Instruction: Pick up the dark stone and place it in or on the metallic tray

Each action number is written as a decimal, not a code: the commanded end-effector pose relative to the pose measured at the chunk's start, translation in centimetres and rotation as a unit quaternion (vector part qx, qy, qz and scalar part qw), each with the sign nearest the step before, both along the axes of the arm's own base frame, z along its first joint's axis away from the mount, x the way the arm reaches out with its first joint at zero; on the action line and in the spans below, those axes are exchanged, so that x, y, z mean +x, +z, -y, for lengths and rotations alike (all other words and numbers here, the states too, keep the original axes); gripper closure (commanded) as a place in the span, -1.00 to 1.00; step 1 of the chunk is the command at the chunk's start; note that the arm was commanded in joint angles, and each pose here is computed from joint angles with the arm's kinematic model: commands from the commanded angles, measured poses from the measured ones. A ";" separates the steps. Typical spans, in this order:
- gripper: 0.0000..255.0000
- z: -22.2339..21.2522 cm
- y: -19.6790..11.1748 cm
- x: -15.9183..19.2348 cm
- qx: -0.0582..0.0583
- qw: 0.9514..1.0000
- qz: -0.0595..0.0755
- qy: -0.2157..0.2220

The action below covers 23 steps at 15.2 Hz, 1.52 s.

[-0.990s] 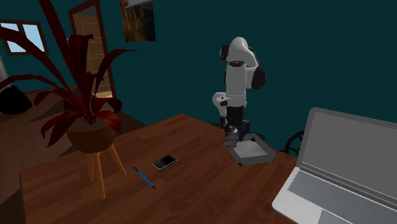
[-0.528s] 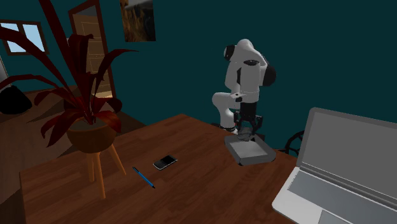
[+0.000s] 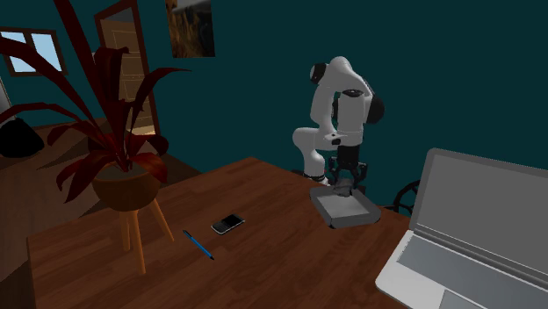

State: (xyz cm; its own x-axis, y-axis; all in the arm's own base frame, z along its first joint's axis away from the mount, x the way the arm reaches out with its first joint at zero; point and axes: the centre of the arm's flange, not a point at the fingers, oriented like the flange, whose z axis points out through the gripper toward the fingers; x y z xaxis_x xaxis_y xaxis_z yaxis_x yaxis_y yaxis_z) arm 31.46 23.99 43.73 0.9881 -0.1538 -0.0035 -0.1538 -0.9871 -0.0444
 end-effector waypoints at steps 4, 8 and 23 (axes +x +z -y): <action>1.00 0.1 -2.7 0.0 0.000 1.000 0.000 0.000; 1.00 0.1 -4.4 0.0 0.000 1.000 0.000 0.000; -1.00 0.2 -1.8 0.0 0.000 1.000 0.000 0.000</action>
